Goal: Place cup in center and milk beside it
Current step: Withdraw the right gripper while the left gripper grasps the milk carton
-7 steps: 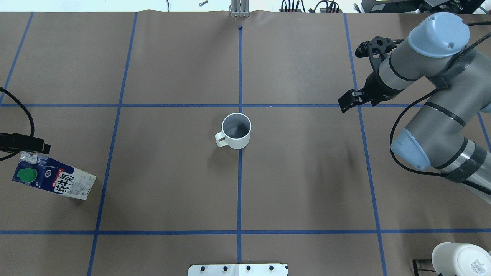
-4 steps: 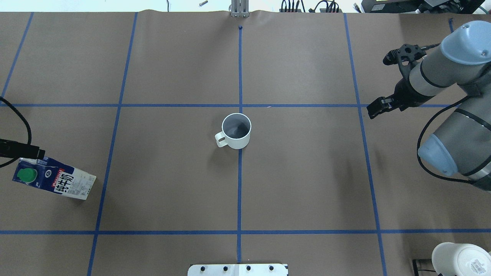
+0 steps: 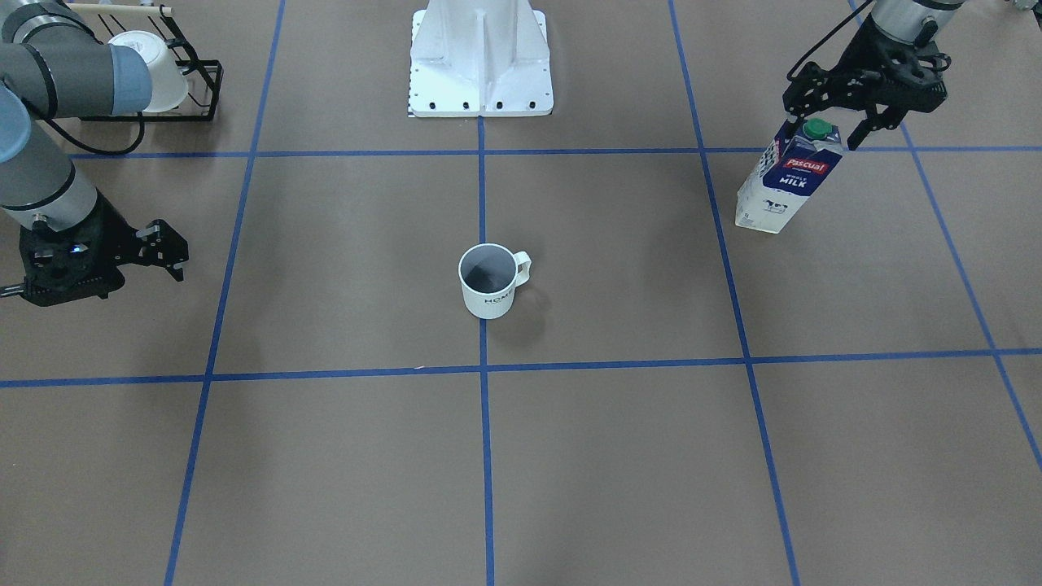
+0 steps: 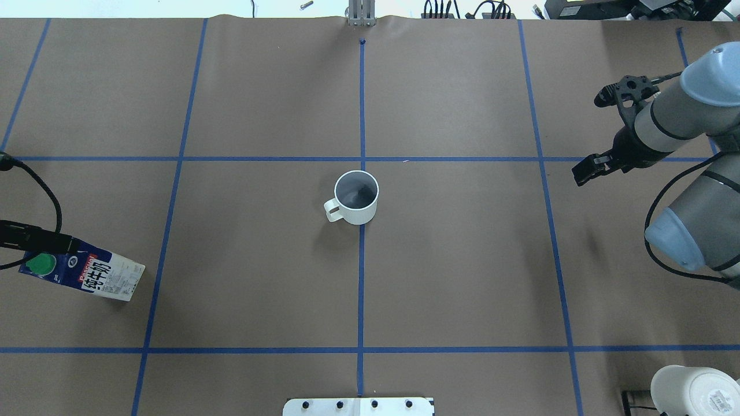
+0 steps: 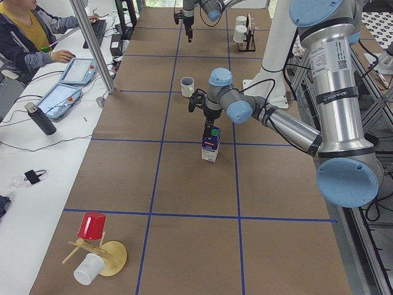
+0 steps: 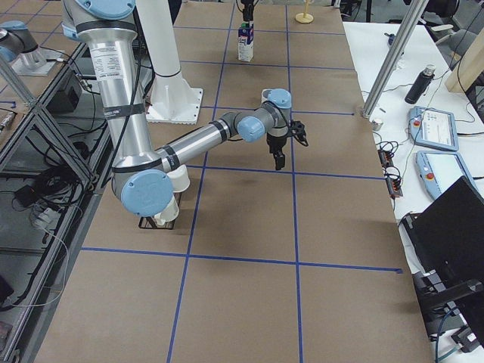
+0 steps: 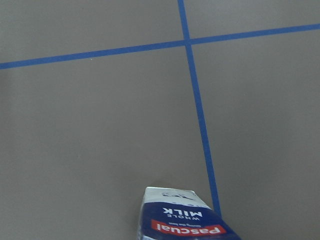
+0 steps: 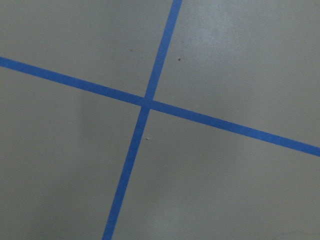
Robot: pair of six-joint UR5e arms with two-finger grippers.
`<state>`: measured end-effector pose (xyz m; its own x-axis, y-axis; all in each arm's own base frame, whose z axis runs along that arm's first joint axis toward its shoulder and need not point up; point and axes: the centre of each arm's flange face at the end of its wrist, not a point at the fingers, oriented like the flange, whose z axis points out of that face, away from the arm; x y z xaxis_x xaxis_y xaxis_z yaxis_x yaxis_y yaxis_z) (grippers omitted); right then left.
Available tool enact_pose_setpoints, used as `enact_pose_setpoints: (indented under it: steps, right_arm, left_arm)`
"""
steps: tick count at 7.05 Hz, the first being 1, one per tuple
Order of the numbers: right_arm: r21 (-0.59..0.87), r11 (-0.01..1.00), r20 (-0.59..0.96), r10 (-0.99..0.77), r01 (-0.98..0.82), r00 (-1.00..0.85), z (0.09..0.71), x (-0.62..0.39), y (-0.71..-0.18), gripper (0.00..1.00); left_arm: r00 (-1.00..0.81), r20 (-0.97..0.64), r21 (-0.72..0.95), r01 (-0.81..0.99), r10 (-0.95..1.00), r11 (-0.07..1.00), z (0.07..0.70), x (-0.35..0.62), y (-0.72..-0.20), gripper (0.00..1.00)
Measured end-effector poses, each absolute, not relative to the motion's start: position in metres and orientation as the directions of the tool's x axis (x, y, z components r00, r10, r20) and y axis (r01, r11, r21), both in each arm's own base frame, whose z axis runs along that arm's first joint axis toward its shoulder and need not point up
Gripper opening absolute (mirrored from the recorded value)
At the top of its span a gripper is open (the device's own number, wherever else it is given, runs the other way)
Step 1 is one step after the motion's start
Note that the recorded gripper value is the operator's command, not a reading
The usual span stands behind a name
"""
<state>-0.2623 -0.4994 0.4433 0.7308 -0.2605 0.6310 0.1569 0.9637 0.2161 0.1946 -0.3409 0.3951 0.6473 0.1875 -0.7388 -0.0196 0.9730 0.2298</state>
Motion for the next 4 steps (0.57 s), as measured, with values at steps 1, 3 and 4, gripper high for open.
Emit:
enact_pose_setpoints:
  steps: [1,3,4]
  right_arm:
    - [0.214,0.964,0.629,-0.26,0.158,0.733,0.4458,-0.2605,-0.4991,1.0]
    - [0.211,0.965,0.628,-0.257,0.158,0.734,0.4483,-0.2589,-0.4992,1.0]
    - [0.207,0.966,0.628,-0.253,0.156,0.736,0.4506,-0.2567,-0.4992,1.0]
  left_arm:
    - [0.65,-0.737,0.227,-0.021,0.186,0.974,0.3963,0.1945,-0.3402,0.98]
    - [0.66,-0.729,0.219,-0.026,0.181,0.975,0.3989,0.1964,-0.3396,0.98]
    - [0.674,-0.717,0.217,-0.028,0.179,0.976,0.4017,0.1992,-0.3393,0.98]
